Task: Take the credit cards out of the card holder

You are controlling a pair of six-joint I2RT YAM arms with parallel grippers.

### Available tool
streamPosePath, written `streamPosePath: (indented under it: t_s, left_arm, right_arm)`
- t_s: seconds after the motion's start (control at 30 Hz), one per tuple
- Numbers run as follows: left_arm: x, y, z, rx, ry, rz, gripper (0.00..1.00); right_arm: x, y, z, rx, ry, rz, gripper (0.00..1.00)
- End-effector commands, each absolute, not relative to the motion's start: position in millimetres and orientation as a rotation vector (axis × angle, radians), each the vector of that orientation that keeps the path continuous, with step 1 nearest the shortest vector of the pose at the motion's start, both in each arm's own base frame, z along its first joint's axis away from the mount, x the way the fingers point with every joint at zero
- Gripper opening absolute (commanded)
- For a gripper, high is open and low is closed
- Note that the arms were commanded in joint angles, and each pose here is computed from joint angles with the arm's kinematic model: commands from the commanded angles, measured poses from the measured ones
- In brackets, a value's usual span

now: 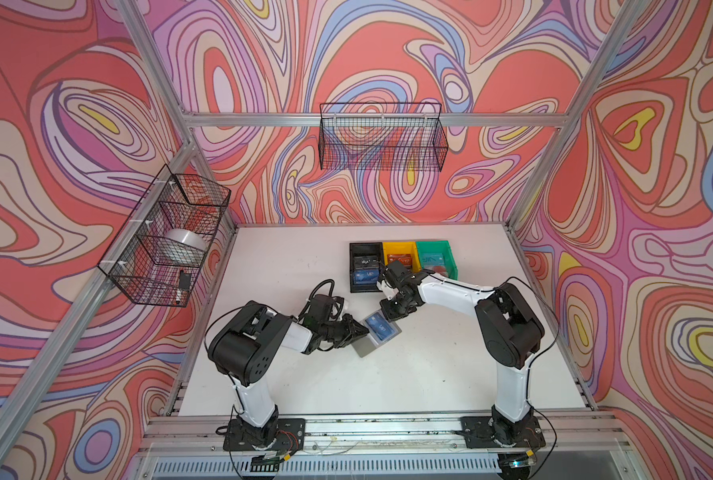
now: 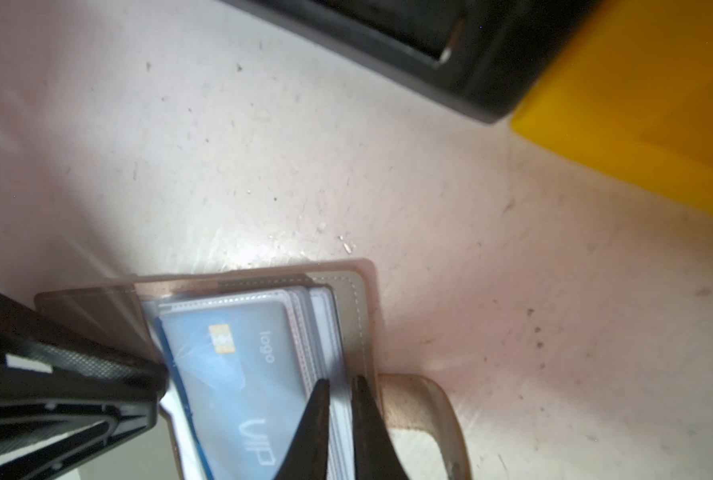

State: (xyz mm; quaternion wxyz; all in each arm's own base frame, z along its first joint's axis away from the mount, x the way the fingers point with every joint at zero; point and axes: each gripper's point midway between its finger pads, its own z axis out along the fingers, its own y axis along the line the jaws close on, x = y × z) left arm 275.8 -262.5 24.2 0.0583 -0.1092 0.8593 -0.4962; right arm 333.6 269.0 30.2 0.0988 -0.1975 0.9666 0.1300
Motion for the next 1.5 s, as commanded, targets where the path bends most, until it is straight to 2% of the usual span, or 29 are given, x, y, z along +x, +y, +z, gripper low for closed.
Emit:
streamPosePath:
  t_s: [0.0, 1.47]
  left_arm:
    - [276, -262, 20, -0.347, 2.611, -1.497, 0.18]
    - [274, -260, 10, -0.372, 2.628, -1.48, 0.18]
  right_arm:
    - [332, 269, 25, -0.592, 2.868, 0.398, 0.15]
    - [312, 280, 27, -0.579, 2.89, 0.527, 0.15]
